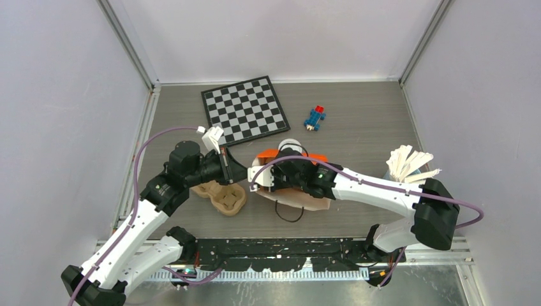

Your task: Pack the takeout coffee

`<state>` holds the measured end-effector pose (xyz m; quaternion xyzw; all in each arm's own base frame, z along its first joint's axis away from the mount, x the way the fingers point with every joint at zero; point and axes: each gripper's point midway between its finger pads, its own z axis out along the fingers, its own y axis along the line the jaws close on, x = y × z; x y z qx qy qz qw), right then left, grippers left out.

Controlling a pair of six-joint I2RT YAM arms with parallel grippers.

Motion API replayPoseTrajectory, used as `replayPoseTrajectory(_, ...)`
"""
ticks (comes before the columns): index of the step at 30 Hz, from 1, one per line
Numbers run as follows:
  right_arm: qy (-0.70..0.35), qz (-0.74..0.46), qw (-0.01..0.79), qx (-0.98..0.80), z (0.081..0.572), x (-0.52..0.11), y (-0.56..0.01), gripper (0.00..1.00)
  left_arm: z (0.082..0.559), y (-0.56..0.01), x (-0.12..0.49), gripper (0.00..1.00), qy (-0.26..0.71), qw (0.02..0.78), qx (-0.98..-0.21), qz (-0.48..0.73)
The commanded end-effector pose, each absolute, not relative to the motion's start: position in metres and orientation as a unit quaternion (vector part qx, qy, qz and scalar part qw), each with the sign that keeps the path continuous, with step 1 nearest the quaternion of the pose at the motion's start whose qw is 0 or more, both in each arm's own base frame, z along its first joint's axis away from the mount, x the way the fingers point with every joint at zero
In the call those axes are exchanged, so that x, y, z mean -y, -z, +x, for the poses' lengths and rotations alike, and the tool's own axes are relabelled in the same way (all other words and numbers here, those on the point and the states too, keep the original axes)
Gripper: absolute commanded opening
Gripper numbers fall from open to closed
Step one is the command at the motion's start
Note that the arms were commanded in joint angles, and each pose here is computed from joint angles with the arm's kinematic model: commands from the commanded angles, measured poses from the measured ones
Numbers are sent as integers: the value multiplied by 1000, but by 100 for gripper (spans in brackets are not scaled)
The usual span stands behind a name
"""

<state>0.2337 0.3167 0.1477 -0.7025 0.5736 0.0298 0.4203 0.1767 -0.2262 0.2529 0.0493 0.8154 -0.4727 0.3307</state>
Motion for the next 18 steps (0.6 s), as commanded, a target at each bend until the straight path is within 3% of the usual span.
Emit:
replayPoseTrajectory(1,-10,-698,424,-577,239,-315,-145,35,171,-279,232,0,506,349,-785,72)
replayPoseTrajectory(7,-12,-693,432,-578,235,-309,-153,22,171,-275,232,0,504,343,-790,69)
replayPoseTrajectory(18,-12,-698,434,-570,230,-303,-160,11,171,-274,234,0,506,338,-791,69)
